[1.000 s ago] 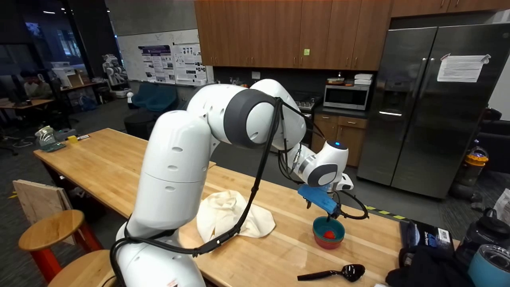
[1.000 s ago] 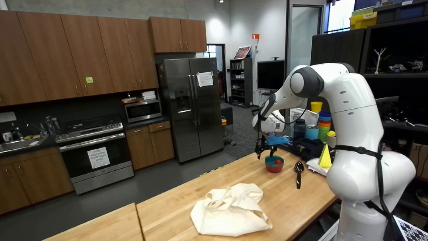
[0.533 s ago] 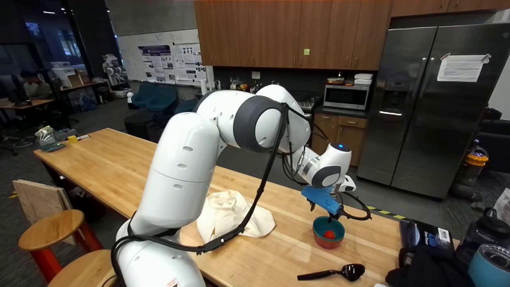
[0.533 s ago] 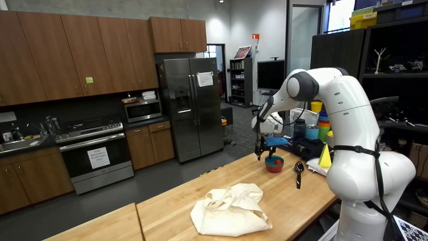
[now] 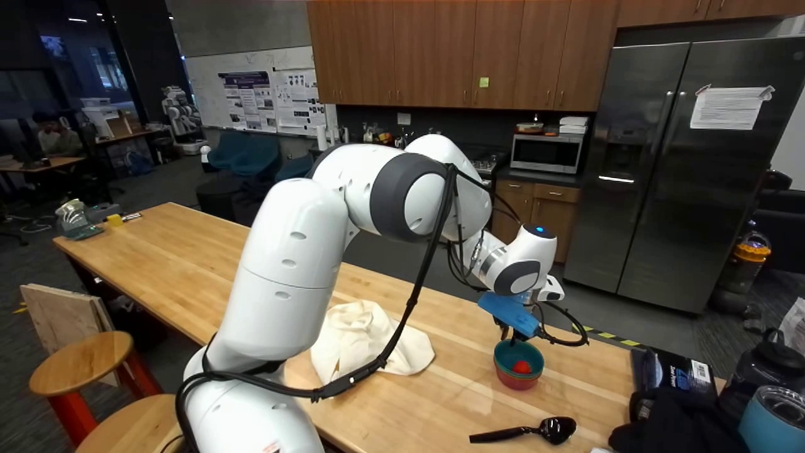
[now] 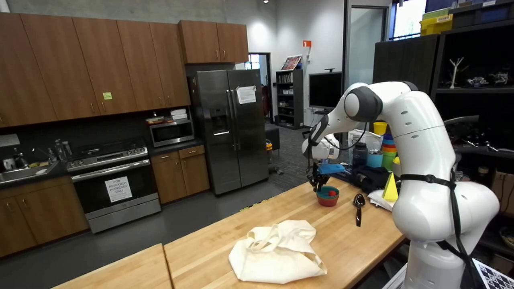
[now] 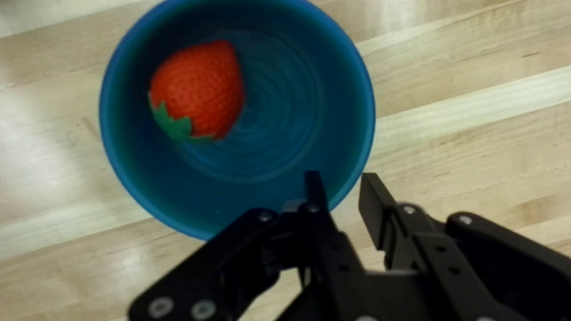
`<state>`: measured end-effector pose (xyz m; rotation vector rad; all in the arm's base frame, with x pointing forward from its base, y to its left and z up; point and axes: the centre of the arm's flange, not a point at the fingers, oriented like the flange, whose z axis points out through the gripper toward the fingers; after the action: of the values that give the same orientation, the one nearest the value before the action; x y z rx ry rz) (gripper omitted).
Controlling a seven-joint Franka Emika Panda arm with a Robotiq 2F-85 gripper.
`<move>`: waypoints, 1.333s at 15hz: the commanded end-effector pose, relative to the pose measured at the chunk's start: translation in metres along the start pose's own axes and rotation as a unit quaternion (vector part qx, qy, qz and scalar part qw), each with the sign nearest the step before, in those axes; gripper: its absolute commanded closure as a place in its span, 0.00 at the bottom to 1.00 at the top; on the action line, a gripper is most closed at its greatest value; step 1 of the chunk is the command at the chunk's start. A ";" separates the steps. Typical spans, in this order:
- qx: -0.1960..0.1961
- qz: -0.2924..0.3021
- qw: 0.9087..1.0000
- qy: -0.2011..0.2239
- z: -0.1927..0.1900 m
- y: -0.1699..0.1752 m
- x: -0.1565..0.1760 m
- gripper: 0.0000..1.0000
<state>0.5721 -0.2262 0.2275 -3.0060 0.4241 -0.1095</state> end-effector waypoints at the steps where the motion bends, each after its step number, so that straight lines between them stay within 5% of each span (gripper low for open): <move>1: 0.010 0.011 1.000 0.000 -0.001 0.009 0.004 1.00; 20: -0.030 -0.011 0.999 -0.013 -0.035 0.008 -0.003 0.99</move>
<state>0.5694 -0.2403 0.2407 -3.0433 0.4163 -0.1004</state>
